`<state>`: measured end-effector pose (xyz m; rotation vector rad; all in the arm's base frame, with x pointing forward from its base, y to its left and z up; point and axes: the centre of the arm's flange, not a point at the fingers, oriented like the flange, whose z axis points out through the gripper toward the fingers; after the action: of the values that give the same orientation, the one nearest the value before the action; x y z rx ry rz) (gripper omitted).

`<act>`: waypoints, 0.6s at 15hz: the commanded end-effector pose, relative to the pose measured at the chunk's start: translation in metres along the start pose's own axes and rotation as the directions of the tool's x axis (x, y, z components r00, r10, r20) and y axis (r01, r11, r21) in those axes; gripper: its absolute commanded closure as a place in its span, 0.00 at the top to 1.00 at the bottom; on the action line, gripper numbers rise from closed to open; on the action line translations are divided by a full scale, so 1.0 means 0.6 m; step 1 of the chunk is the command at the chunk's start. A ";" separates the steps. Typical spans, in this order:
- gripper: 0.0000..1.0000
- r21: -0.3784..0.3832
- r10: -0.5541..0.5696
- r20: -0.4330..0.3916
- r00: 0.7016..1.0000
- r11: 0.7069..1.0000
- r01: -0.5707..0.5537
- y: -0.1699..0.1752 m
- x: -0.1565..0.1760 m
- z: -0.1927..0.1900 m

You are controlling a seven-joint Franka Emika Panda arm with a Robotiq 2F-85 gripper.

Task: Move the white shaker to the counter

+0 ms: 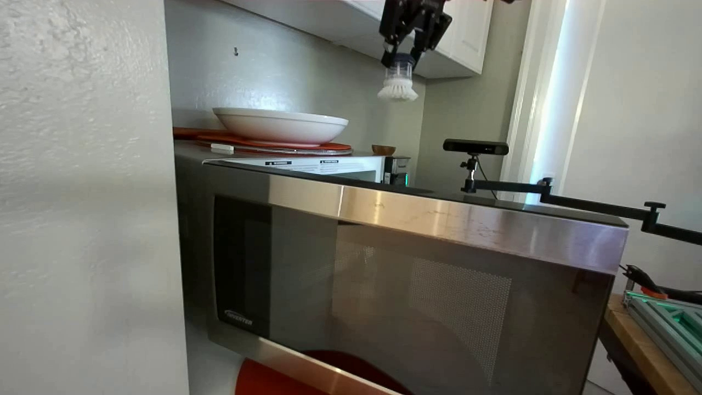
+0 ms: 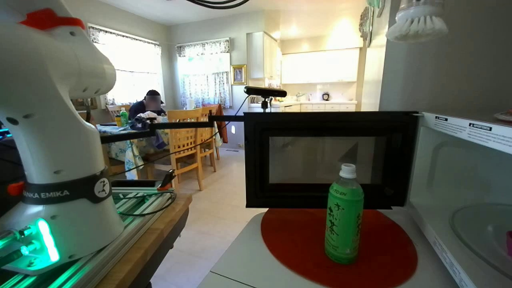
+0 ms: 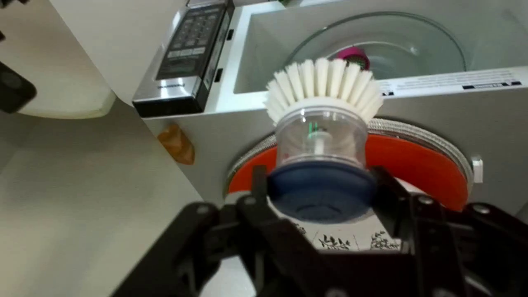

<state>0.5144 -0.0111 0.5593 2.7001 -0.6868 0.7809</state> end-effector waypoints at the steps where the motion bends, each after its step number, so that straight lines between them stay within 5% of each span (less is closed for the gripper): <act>1: 0.38 -0.048 0.049 -0.049 0.998 0.998 -0.051 0.040 -0.064 0.044; 9: 0.38 -0.139 0.172 -0.065 0.983 0.974 -0.180 0.102 -0.179 0.170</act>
<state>0.4659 -0.0587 0.4450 2.5446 -0.8739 0.7519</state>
